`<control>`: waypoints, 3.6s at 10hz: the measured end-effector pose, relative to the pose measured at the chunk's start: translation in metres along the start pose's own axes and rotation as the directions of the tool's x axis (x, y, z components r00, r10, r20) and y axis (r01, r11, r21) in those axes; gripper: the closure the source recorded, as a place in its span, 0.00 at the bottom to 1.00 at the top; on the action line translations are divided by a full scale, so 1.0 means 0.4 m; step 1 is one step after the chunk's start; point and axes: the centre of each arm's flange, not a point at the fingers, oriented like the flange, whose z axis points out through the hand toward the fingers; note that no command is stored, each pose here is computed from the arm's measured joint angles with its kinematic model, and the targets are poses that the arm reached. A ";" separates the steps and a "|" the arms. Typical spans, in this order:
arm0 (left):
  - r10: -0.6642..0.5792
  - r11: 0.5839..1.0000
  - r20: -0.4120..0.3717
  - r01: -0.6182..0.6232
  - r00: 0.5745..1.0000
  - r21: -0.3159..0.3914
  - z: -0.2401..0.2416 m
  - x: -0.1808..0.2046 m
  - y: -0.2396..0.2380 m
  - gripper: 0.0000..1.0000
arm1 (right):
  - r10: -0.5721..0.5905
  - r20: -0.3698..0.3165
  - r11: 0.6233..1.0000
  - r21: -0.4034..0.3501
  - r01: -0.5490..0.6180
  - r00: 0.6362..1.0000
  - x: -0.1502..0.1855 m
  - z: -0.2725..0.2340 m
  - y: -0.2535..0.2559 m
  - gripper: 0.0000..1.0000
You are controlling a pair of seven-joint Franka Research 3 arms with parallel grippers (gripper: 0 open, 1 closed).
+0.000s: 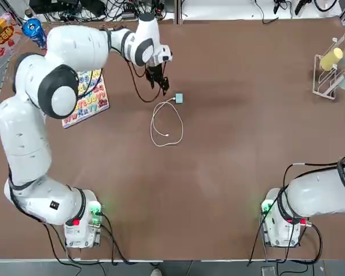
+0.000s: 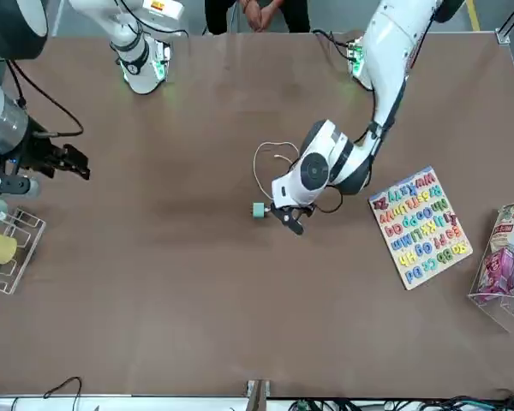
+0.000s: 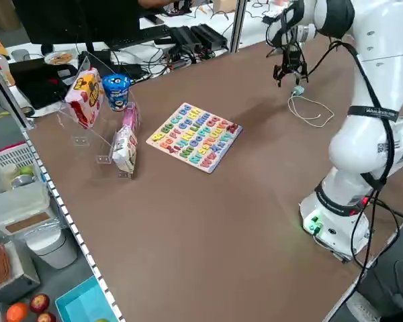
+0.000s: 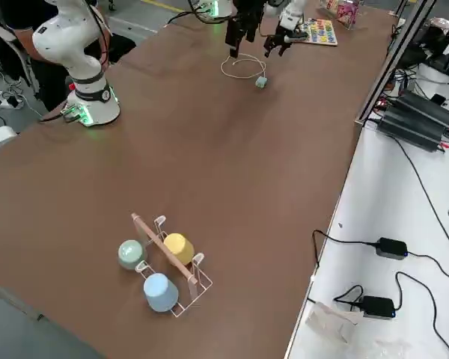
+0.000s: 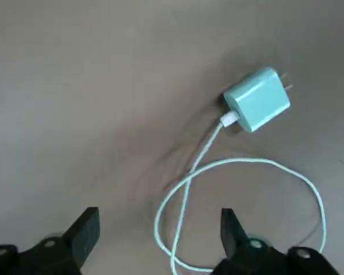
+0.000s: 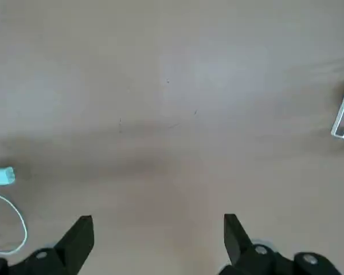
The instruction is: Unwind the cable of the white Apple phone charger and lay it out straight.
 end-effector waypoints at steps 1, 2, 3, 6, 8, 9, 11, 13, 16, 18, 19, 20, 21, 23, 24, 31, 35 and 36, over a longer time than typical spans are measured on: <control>0.014 1.000 0.017 -0.014 1.000 -0.001 0.028 -0.004 0.020 0.06 | 0.063 0.004 0.998 0.024 -0.063 0.998 -0.001 -0.001 -0.009 0.00; 0.040 0.999 0.034 -0.041 0.999 0.001 0.051 -0.012 0.034 0.07 | 0.142 0.007 0.988 0.059 -0.143 0.990 -0.001 -0.003 -0.021 0.00; 0.075 0.997 0.049 -0.075 0.996 0.001 0.067 -0.022 0.032 0.07 | 0.202 0.012 0.976 0.085 -0.202 0.979 0.001 -0.003 -0.033 0.00; 0.143 0.990 0.060 -0.143 0.988 -0.012 0.083 -0.031 -0.054 0.18 | 0.211 0.041 0.973 0.088 -0.214 0.977 0.005 0.034 -0.089 0.00; 0.152 0.988 0.036 -0.152 0.988 -0.015 0.115 -0.039 -0.068 0.18 | 0.183 0.073 0.979 0.072 -0.188 0.980 0.012 0.085 -0.138 0.00; 0.157 0.988 0.030 -0.156 0.987 -0.015 0.132 -0.044 -0.061 0.19 | 0.168 0.091 0.983 0.063 -0.174 0.982 0.016 0.116 -0.166 0.00; 0.167 0.986 0.032 -0.166 0.986 -0.017 0.151 -0.048 -0.045 0.20 | 0.149 0.115 0.987 0.049 -0.155 0.982 0.017 0.163 -0.220 0.00; 0.166 0.986 0.028 -0.165 0.986 -0.016 0.151 -0.047 -0.046 0.27 | 0.144 0.115 0.987 0.048 -0.150 0.983 0.021 0.179 -0.237 0.00; 0.167 0.986 0.025 -0.167 0.986 -0.006 0.147 -0.045 -0.062 0.25 | 0.209 0.106 0.976 0.048 -0.215 0.972 0.035 0.196 -0.247 0.00; 0.161 0.987 0.022 -0.161 0.987 -0.006 0.144 -0.043 -0.061 0.22 | 0.298 0.112 0.952 0.036 -0.303 0.948 0.037 0.202 -0.246 0.00; 0.159 0.987 0.021 -0.159 0.987 -0.006 0.142 -0.043 -0.059 0.21 | 0.357 0.116 0.932 0.028 -0.362 0.927 0.038 0.206 -0.247 0.00; 0.159 0.987 0.019 -0.159 0.987 -0.005 0.139 -0.042 -0.059 0.20 | 0.402 0.120 0.913 0.019 -0.407 0.908 0.040 0.213 -0.251 0.00; 0.159 0.987 0.016 -0.159 0.987 -0.004 0.135 -0.041 -0.059 0.20 | 0.425 0.123 0.903 0.014 -0.430 0.897 0.041 0.221 -0.256 0.00; 0.161 0.987 0.009 -0.161 0.987 -0.003 0.126 -0.037 -0.064 0.20 | 0.438 0.126 0.897 0.009 -0.442 0.890 0.044 0.231 -0.260 0.00; 0.162 0.987 0.005 -0.162 0.987 -0.001 0.119 -0.035 -0.066 0.20 | 0.440 0.127 0.896 0.008 -0.445 0.889 0.044 0.231 -0.260 0.00; 0.185 0.982 0.000 -0.185 0.983 0.018 0.121 -0.033 -0.093 0.25 | 0.445 0.124 0.893 0.010 -0.450 0.887 0.047 0.229 -0.255 0.00; 0.186 0.982 0.000 -0.186 0.983 0.015 0.137 -0.033 -0.088 0.46 | 0.446 0.121 0.893 0.012 -0.450 0.887 0.048 0.228 -0.255 0.00; 0.182 0.983 0.000 -0.182 0.983 0.015 0.137 -0.033 -0.086 0.46 | 0.446 0.120 0.893 0.013 -0.451 0.887 0.049 0.227 -0.255 0.00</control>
